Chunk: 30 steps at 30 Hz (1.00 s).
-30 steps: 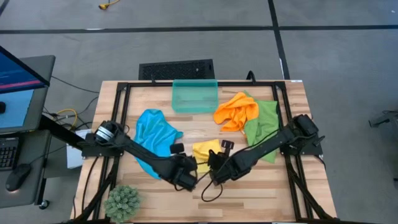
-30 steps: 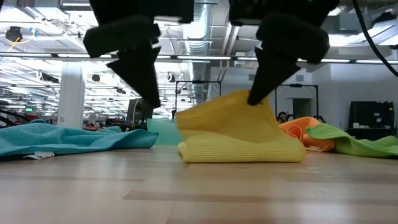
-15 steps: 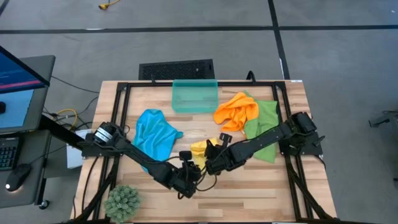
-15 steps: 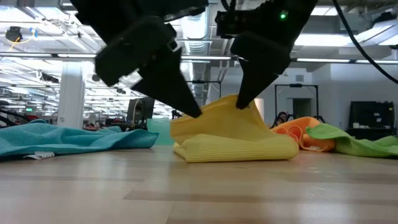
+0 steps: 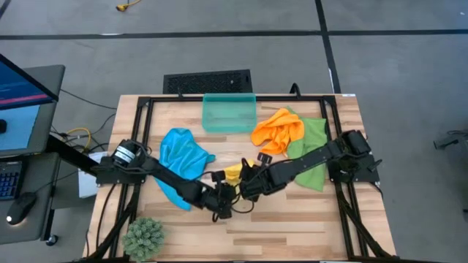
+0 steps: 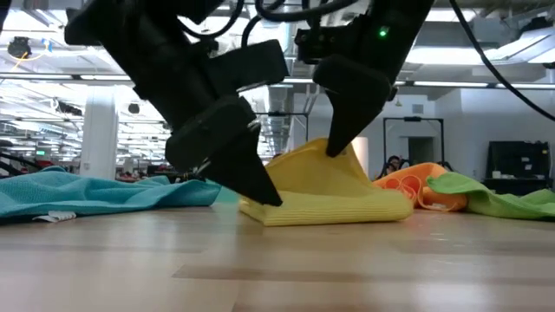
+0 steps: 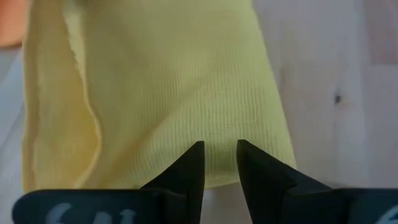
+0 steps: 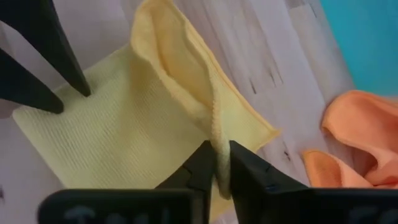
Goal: Roll microfiber towels into tight, uniform cylinder then place into a basket
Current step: Fold the yellow microfiber towel
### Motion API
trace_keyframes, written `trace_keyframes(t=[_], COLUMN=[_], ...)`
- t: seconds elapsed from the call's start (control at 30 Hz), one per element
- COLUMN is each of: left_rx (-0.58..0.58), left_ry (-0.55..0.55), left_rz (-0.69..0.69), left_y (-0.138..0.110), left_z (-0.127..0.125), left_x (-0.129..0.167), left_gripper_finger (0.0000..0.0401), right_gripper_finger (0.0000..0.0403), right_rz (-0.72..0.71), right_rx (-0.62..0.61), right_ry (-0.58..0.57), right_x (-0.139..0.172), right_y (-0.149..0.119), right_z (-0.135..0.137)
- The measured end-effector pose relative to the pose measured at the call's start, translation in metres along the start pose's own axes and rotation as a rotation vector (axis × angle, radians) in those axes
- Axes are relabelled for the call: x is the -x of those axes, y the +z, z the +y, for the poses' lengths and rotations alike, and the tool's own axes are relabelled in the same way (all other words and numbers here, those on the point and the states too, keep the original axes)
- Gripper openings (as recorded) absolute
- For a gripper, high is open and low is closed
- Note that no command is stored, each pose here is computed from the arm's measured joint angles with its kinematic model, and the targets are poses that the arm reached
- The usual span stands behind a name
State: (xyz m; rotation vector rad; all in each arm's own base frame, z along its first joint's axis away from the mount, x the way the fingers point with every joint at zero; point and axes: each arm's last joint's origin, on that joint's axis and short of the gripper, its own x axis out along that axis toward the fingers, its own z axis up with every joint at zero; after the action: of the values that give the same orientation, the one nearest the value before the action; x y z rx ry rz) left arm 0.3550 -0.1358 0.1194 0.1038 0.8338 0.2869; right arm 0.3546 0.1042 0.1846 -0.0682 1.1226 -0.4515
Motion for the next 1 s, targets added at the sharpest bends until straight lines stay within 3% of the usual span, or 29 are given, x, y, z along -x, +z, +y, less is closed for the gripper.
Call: trace_keyframes(t=[0.37,0.67,0.87,1.0], left_rx=[0.002,-0.084,-0.215,-0.276], left_ry=[-0.057,-0.046,-0.031,-0.031], left_rz=[0.064,0.105,0.09,0.121], left_y=[-0.004,-0.014,-0.023,-0.025], left_z=[0.002,-0.01,-0.032,-0.045], left_x=[-0.001,0.01,0.028,0.043], left_gripper_finger=[0.0086,0.0086,0.0086,0.0086], right_gripper_finger=[0.0163,0.0163,0.0145,0.0136], right_rz=[0.006,-0.017,-0.08,-0.146], right_rx=[-0.026,0.011,0.114,0.196], right_ry=[-0.016,0.012,0.08,0.058], right_x=[0.001,0.055,0.095,0.108], right_y=[0.007,-0.004,-0.031,-0.055], right_z=[-0.017,-0.03,-0.001,0.03])
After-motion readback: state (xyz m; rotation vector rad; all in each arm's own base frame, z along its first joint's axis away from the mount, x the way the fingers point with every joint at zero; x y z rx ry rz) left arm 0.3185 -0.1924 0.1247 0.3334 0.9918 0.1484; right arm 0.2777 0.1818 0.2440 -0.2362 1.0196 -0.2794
